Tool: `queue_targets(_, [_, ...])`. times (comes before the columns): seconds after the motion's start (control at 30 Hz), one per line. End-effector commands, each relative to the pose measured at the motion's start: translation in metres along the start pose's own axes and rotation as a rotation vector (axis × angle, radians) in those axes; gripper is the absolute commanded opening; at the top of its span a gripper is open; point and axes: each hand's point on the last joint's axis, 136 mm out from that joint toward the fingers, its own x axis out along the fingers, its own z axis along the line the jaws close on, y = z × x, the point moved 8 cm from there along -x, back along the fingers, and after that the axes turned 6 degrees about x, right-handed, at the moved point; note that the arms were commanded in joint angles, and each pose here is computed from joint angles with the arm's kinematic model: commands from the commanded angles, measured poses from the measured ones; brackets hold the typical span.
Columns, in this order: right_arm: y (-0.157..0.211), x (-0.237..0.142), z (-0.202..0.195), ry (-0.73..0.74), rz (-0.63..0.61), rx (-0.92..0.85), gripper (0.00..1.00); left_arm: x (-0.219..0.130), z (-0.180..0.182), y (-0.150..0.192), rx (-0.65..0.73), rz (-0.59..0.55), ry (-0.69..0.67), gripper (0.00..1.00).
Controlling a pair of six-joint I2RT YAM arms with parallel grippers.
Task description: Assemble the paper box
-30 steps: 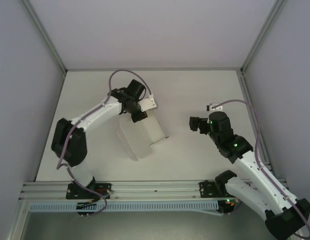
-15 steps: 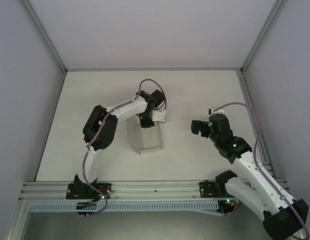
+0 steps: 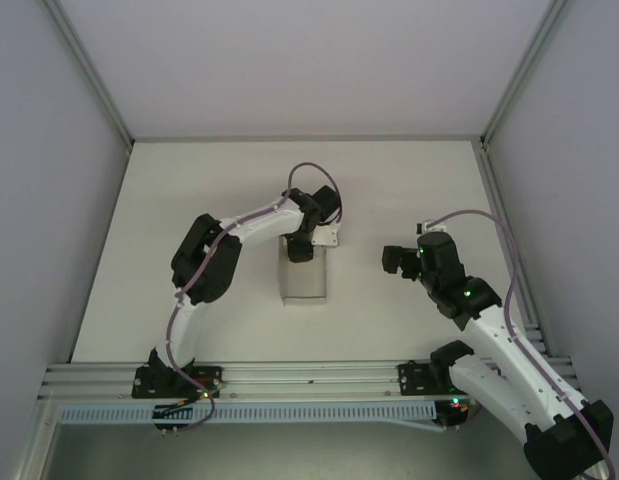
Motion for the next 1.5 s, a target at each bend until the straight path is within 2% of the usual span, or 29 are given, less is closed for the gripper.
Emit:
queue_targets(0.0, [-0.002, -0.001, 0.002, -0.035, -0.012, 0.018, 1.0, -0.031, 0.01, -0.006, -0.028, -0.076, -0.057, 0.65])
queue_targets(0.13, [-0.006, -0.001, 0.007, -0.071, -0.022, -0.005, 1.0, -0.066, 0.014, -0.009, -0.055, -0.212, -0.09, 0.82])
queue_targets(0.2, [-0.009, 0.001, 0.013, -0.111, -0.019, -0.033, 1.0, -0.085, 0.016, -0.008, -0.073, -0.28, -0.11, 1.0])
queue_targets(0.37, [-0.015, 0.011, 0.036, -0.281, -0.006, -0.158, 1.0, -0.144, 0.025, 0.002, -0.228, -0.496, -0.235, 1.0])
queue_targets(0.47, [-0.02, 0.022, 0.055, -0.4, 0.008, -0.284, 0.99, -0.184, 0.026, 0.023, -0.438, -0.637, -0.332, 1.0])
queue_targets(0.53, [-0.023, 0.031, 0.072, -0.507, 0.036, -0.378, 0.96, -0.208, 0.027, 0.05, -0.667, -0.739, -0.383, 1.0])
queue_targets(0.63, [-0.026, 0.052, 0.097, -0.61, 0.091, -0.503, 0.93, -0.214, 0.018, 0.101, -0.979, -0.827, -0.368, 1.0])
queue_targets(0.8, [-0.014, 0.105, 0.14, -0.611, 0.276, -0.713, 0.89, -0.177, -0.008, 0.177, -1.388, -0.78, -0.373, 1.0])
queue_targets(0.93, [0.004, 0.142, 0.167, -0.619, 0.414, -0.785, 0.81, -0.157, -0.03, 0.215, -1.546, -0.744, -0.383, 1.0])
queue_targets(1.0, [0.013, 0.159, 0.176, -0.609, 0.462, -0.799, 0.77, -0.153, -0.036, 0.223, -1.575, -0.733, -0.386, 1.0])
queue_targets(1.13, [0.025, 0.182, 0.184, -0.589, 0.531, -0.771, 0.65, -0.148, -0.038, 0.224, -1.576, -0.71, -0.379, 1.0])
queue_targets(1.23, [0.031, 0.189, 0.185, -0.565, 0.538, -0.758, 0.46, -0.144, -0.036, 0.222, -1.569, -0.691, -0.371, 1.0])
queue_targets(1.3, [0.033, 0.193, 0.182, -0.522, 0.538, -0.744, 0.23, -0.141, -0.035, 0.22, -1.561, -0.68, -0.365, 1.0])
queue_targets(1.33, [0.033, 0.193, 0.181, -0.501, 0.535, -0.735, 0.16, -0.14, -0.034, 0.22, -1.563, -0.677, -0.365, 1.0])
queue_targets(1.47, [0.033, 0.19, 0.168, -0.339, 0.481, -0.633, 0.06, -0.136, -0.031, 0.218, -1.572, -0.676, -0.364, 1.0])
